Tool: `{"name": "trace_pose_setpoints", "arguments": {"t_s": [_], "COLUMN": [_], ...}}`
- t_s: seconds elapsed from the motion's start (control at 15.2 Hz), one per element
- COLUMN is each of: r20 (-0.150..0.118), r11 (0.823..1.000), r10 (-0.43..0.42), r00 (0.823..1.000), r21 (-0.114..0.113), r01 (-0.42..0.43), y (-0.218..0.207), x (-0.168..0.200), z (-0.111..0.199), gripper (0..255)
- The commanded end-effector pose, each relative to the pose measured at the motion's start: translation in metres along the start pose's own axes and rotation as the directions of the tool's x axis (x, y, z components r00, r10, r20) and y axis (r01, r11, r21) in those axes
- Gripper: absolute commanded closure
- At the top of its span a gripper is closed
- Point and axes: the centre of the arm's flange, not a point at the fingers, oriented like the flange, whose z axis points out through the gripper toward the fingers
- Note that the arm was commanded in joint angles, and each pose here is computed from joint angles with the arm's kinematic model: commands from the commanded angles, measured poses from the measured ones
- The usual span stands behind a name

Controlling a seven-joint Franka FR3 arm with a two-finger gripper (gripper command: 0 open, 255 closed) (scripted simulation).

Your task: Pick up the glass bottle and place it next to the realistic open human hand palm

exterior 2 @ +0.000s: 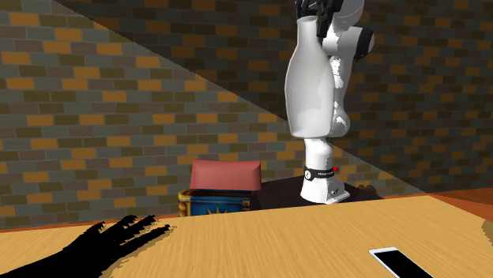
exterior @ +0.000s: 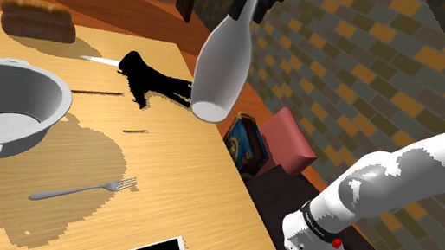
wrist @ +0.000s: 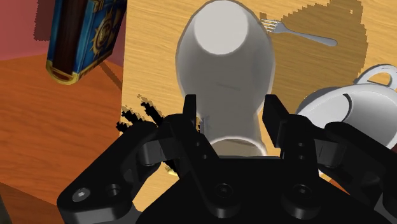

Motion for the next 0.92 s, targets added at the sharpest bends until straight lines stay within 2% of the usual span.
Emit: {"name": "trace_pose_setpoints", "arguments": {"t_s": [0.0, 0.2, 0.86], "r20": [0.0, 0.0, 0.0], "r11": [1.0, 1.0, 1.0], "r10": [0.0, 0.0, 0.0], "r00": [1.0, 1.0, 1.0], "r21": [0.0, 0.0, 0.0], "r01": [0.0, 0.0, 0.0], "y": [0.001, 0.001, 0.031], "x": [0.0, 0.002, 0.099], "z": [-0.011, -0.023, 0.061], "gripper": [255, 255, 255]}}
